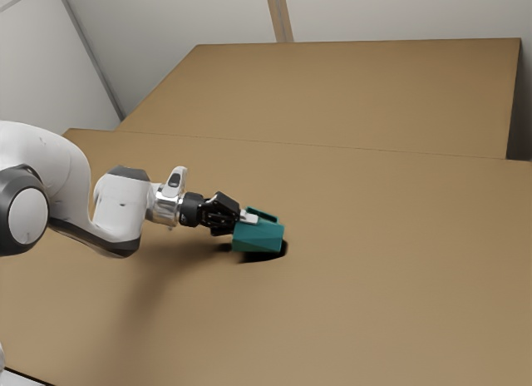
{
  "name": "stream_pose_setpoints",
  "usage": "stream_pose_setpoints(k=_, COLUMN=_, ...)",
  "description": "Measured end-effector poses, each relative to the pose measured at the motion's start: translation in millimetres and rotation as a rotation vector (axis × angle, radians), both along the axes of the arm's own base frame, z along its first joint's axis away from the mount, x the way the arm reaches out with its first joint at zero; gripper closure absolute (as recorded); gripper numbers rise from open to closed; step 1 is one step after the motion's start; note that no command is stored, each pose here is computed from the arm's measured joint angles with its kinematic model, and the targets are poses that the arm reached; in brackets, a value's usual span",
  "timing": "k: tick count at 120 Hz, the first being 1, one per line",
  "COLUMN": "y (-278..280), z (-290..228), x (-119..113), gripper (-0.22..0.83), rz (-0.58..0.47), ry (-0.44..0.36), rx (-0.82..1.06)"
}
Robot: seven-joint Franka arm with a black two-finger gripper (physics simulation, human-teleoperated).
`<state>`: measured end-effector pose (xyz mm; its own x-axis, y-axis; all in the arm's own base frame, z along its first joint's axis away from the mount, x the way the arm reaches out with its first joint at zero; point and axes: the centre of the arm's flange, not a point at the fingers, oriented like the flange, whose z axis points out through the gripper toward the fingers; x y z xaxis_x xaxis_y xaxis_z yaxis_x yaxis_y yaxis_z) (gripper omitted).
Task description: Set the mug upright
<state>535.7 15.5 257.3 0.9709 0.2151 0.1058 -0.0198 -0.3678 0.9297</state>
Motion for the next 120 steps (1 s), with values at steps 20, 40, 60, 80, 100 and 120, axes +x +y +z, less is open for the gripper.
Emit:
stream_pose_setpoints(k=20, y=-1, z=3, x=2, gripper=0.75, rz=-0.005, ry=-0.012, rx=0.003)
stream_pose_setpoints(k=40, y=-1, z=48, x=19, gripper=0.77, rz=-0.059, ry=-0.103, rx=0.054)
stream_pose_setpoints(k=60, y=15, z=116, x=45, gripper=0.77, rz=-0.261, ry=-0.201, rx=0.341)
stream_pose_setpoints(k=80, y=45, z=135, x=52, gripper=0.78, rz=-0.415, ry=-0.181, rx=0.690)
stream_pose_setpoints(k=100, y=66, z=131, x=63, gripper=0.78, rz=-0.476, ry=-0.153, rx=0.972)
stream_pose_setpoints(k=120, y=75, z=119, x=72, gripper=0.78, rz=-0.471, ry=-0.123, rx=1.129)
